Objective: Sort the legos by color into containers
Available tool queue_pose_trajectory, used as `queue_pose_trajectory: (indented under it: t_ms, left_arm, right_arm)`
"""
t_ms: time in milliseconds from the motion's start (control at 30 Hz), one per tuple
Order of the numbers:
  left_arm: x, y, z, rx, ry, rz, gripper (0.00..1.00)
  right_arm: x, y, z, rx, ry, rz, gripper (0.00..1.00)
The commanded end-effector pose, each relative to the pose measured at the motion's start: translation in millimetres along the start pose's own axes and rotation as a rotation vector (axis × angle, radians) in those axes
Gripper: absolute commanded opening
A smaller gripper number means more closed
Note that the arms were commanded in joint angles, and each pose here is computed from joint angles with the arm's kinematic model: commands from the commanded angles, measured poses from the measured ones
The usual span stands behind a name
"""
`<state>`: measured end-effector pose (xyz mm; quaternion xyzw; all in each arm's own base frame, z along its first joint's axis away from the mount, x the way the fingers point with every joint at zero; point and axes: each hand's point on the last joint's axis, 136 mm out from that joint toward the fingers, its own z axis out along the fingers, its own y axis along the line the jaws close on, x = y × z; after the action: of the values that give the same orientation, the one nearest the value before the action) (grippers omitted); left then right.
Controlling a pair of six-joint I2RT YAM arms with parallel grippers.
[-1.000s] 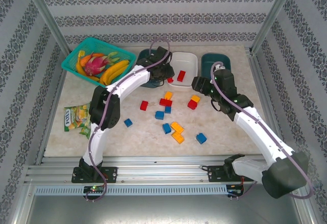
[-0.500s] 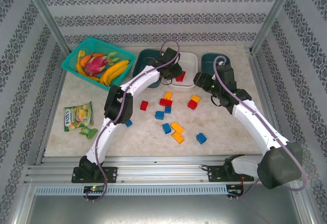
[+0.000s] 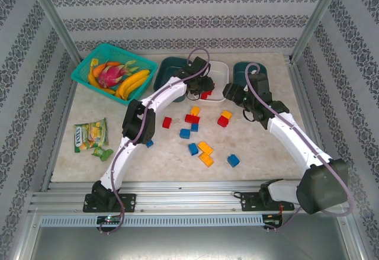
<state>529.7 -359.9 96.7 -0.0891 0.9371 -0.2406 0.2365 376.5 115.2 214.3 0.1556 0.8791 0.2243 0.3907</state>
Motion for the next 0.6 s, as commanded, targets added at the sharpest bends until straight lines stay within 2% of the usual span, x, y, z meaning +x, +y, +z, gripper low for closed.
queue_pose_trajectory:
  t_ms: [0, 233, 433, 567]
  left_arm:
    - [-6.5, -17.0, -13.7, 0.028, -0.015, -0.003, 0.5]
    - [-39.4, -51.3, -70.8, 0.114, -0.119, -0.036, 0.59]
    - [-69.2, -73.1, -153.0, 0.176, -0.225, -0.036, 0.65]
    - [-73.3, -68.7, -209.6, 0.175, -0.255, -0.005, 0.66]
  right_arm:
    - [-11.6, 5.5, -8.0, 0.0, -0.022, -0.034, 0.72]
    - [7.1, 4.0, -23.0, 0.069, 0.039, -0.133, 0.71]
    - [33.9, 4.4, -44.2, 0.122, 0.136, -0.167, 0.7]
    - [47.6, 14.2, -58.1, 0.12, 0.184, -0.208, 0.7]
